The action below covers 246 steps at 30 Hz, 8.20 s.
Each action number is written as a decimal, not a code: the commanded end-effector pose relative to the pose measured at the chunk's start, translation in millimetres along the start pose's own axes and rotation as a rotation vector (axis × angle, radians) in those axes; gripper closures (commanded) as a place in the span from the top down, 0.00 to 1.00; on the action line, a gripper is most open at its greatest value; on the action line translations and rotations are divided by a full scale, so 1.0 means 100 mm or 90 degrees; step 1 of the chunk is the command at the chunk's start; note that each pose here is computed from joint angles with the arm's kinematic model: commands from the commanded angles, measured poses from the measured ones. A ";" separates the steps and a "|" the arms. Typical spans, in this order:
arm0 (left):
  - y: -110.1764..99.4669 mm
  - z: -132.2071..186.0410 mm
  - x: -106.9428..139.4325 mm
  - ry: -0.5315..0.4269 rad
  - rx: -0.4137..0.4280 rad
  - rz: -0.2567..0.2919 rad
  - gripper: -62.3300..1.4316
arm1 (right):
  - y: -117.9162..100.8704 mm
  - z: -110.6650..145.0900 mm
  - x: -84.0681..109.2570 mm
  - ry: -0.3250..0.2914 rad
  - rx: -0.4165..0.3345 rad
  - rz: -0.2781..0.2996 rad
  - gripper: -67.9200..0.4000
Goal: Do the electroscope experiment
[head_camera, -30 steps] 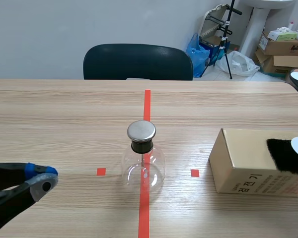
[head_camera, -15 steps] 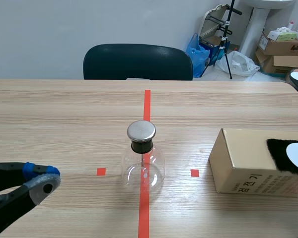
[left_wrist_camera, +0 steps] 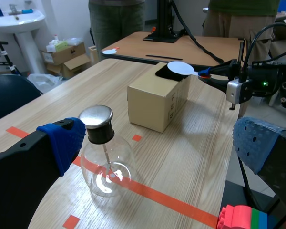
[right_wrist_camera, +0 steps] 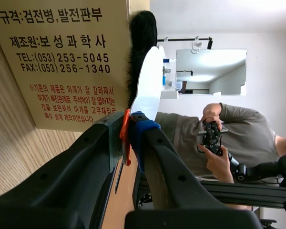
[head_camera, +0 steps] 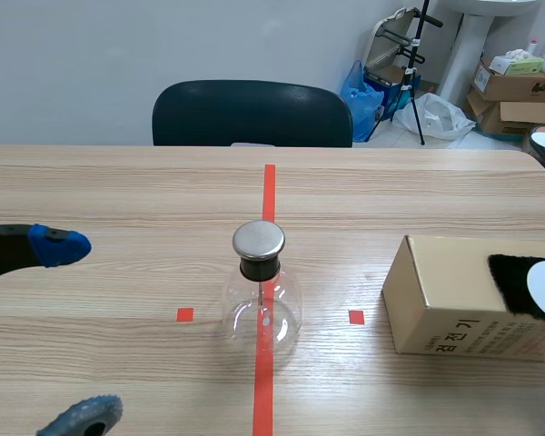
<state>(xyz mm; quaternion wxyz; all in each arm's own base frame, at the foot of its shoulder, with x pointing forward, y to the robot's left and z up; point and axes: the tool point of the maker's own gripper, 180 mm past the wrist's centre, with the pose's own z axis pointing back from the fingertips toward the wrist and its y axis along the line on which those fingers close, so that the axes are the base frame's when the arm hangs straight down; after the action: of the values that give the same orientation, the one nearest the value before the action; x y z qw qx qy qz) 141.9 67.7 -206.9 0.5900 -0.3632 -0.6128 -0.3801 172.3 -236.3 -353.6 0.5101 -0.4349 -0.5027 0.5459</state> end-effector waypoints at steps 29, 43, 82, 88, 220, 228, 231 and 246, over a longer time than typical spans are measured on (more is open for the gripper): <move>-0.01 -0.02 0.04 -0.015 -0.002 0.005 1.00 | -0.14 -0.13 -0.09 0.017 -0.034 0.034 0.02; -0.01 -0.02 0.04 -0.015 -0.002 0.005 1.00 | -0.12 -0.02 -0.01 -0.012 -0.032 0.025 0.02; 0.01 -0.03 0.04 -0.013 -0.002 -0.002 1.00 | -0.02 0.00 0.27 -0.107 -0.005 0.060 0.02; 0.01 -0.03 0.02 -0.006 -0.002 -0.002 1.00 | -0.03 -0.02 0.06 -0.034 -0.004 0.064 0.02; 0.01 -0.03 0.02 -0.005 -0.001 0.000 1.00 | -0.27 -0.04 -0.08 0.090 -0.040 0.076 0.02; 0.01 -0.03 0.02 -0.003 -0.001 0.000 1.00 | -0.76 -0.25 0.15 0.071 -0.122 0.099 0.02; 0.01 -0.03 0.02 -0.003 -0.001 0.000 1.00 | -0.89 -0.34 0.25 0.060 -0.134 0.092 0.02; 0.02 -0.03 -0.05 0.020 -0.001 -0.003 1.00 | -1.12 -0.61 0.98 -0.006 -0.182 0.064 0.02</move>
<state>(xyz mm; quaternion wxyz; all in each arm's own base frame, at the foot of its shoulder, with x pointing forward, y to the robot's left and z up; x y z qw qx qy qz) 145.1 67.9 -214.9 0.6023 -0.3509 -0.6006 -0.3917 229.7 -132.1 -255.3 0.4286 -0.5111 -0.5523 0.5001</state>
